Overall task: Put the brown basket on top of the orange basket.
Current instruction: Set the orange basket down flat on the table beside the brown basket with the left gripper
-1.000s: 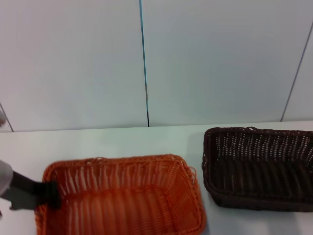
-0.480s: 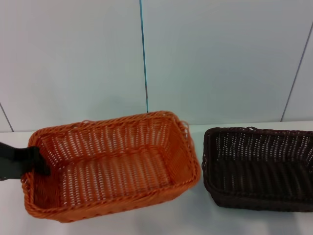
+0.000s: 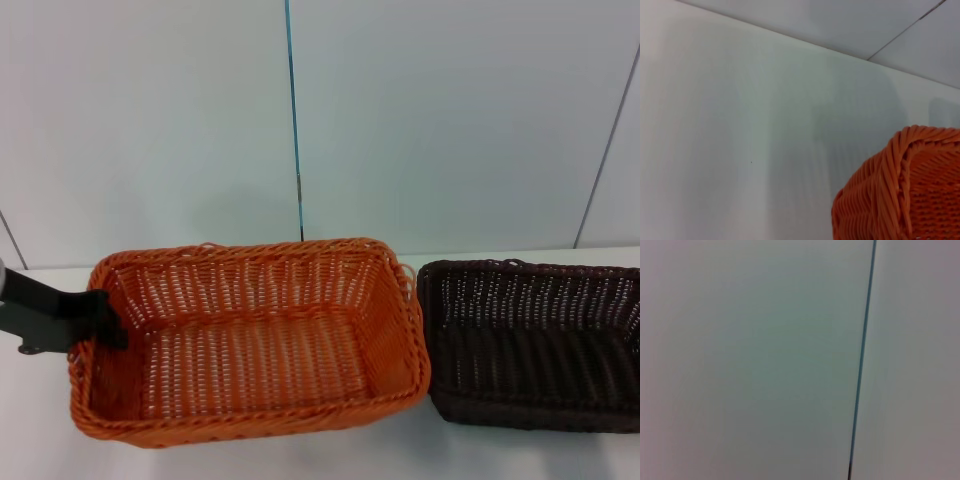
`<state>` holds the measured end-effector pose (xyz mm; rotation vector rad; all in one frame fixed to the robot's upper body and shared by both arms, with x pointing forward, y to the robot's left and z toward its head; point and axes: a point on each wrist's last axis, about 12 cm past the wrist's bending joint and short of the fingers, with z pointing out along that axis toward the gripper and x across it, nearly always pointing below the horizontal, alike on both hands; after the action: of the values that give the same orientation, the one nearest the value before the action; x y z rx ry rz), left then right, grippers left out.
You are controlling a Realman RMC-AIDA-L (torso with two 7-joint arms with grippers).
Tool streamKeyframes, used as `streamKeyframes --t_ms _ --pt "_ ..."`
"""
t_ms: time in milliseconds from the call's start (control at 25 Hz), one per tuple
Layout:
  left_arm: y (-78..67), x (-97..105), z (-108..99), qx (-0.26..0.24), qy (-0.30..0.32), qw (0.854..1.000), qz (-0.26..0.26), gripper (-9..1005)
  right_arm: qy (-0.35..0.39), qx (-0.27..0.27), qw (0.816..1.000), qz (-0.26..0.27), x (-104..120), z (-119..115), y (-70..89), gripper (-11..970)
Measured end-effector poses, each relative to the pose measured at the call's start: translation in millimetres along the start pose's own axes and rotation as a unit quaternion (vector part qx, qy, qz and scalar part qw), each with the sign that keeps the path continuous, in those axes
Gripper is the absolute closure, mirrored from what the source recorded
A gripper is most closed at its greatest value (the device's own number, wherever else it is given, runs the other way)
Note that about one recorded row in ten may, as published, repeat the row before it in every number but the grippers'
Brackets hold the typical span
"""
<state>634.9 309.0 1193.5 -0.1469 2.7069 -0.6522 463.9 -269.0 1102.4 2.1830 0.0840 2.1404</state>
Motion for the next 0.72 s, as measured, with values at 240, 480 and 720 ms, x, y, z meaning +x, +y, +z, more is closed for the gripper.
streamKeyframes --t_ms 240,480,720 --pt "-2.5 1.7 15.0 0.004 0.006 1.000 0.002 875 0.002 -0.002 1.000 0.001 2.1 -1.4 1.2 31" --pt "-6.6 -0.1 28.7 0.007 0.001 1.000 0.006 875 0.008 -0.004 1.000 0.002 5.9 -3.2 1.8 31" --pt "-9.5 -7.6 38.7 0.004 -0.009 1.000 0.017 875 0.010 0.002 1.000 -0.006 7.7 -4.5 -0.9 31"
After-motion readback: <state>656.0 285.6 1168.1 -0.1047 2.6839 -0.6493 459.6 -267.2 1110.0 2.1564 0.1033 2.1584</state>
